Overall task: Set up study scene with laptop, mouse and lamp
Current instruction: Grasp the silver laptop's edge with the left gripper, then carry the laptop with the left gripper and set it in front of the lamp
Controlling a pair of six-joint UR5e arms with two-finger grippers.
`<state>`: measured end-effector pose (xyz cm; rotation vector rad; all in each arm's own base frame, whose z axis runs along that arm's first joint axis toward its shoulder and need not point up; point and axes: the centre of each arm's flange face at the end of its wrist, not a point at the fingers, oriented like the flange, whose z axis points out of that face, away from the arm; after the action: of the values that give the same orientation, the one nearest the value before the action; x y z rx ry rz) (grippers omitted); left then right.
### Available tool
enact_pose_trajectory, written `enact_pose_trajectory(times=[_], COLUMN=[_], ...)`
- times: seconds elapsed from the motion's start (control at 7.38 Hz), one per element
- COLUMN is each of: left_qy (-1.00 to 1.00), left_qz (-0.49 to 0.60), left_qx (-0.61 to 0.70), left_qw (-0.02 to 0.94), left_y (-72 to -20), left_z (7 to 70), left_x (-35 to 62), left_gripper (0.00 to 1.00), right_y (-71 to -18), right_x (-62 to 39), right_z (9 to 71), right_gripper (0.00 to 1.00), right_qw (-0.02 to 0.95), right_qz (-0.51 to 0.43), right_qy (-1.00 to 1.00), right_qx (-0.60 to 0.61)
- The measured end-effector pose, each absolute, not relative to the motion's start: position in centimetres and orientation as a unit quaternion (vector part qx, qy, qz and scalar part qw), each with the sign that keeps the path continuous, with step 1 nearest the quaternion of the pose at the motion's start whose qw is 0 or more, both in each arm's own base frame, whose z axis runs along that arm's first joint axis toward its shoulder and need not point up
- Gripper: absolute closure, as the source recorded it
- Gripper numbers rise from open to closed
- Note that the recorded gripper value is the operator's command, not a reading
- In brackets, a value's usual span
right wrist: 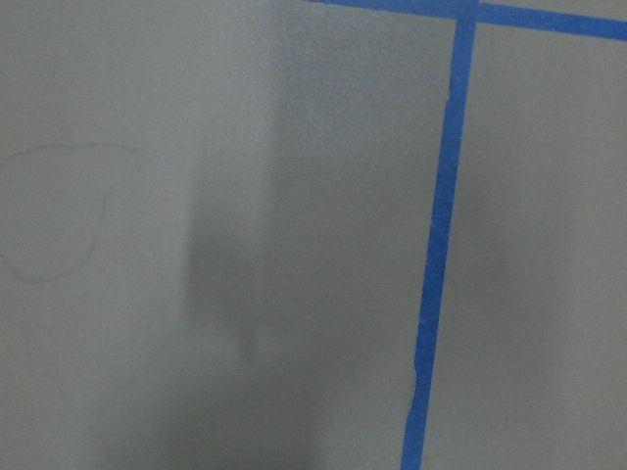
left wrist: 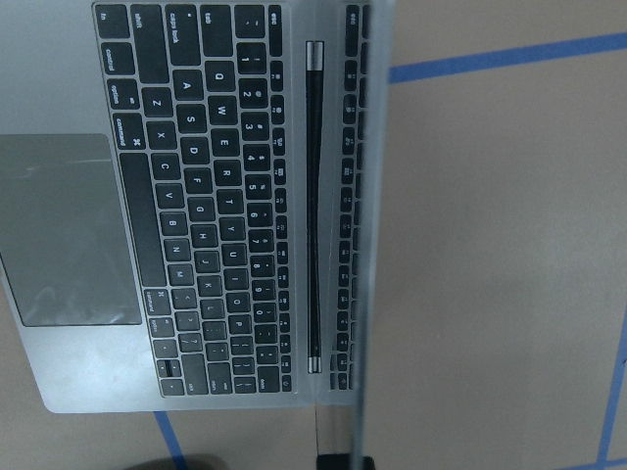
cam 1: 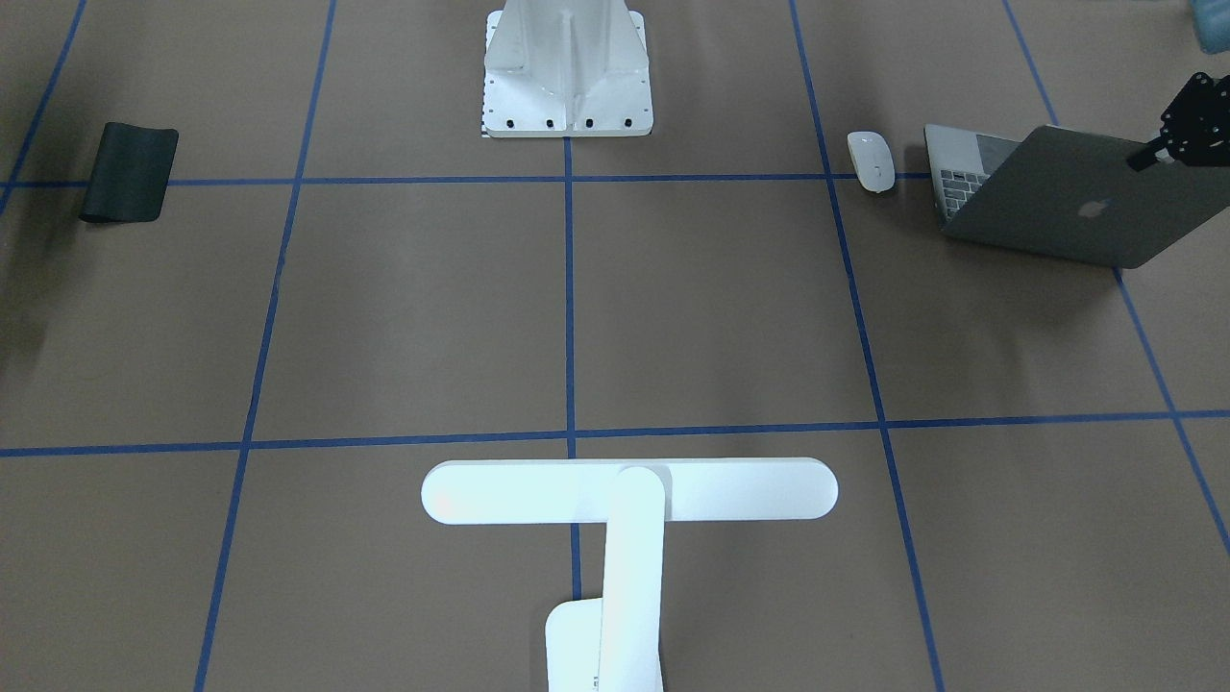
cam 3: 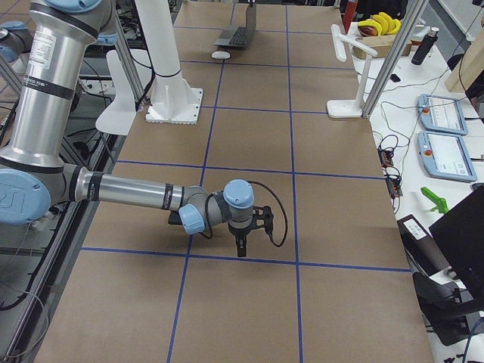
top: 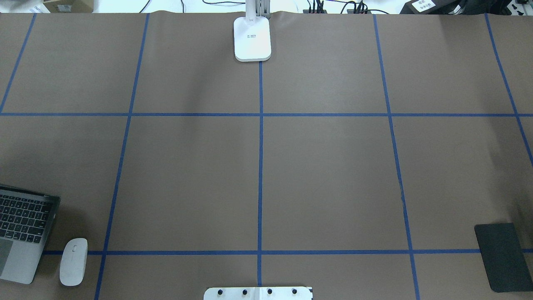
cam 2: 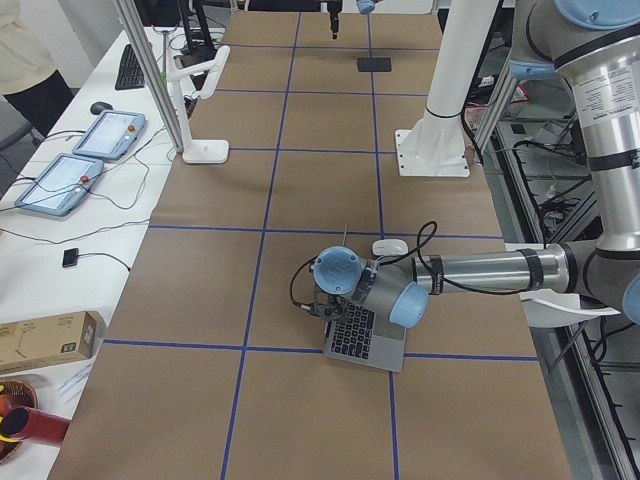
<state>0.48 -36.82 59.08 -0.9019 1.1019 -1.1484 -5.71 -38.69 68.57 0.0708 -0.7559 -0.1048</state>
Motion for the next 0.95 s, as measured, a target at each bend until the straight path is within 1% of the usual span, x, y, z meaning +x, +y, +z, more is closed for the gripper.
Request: enact_pose_trajectory(times=[0.27,0.81,0.95], left_qy=[0.491,0.503,0.504], left_qz=[-0.488,-0.481,-0.484], left_qx=[-0.391,-0.387,-0.388], left_qw=[0.606,0.604,0.602], left_y=[-39.6,-47.9,-50.3], left_z=[55.8,47.1,44.1], left_x=[0.7,1.9,2.3], left_gripper=[1.00,1.00,1.00], right_y=[-38.4,-37.6,-37.0], right_x=[-5.6,-5.3,-5.1], right_z=[68.8,69.5,69.9], right_gripper=[0.00,0.00,0.00], right_qw=[0.928,0.929,0.929], right_qz=[-0.051,-0.047,-0.045], right_qy=[-0.368,-0.366,-0.367], right_qx=[0.032,0.024,0.018])
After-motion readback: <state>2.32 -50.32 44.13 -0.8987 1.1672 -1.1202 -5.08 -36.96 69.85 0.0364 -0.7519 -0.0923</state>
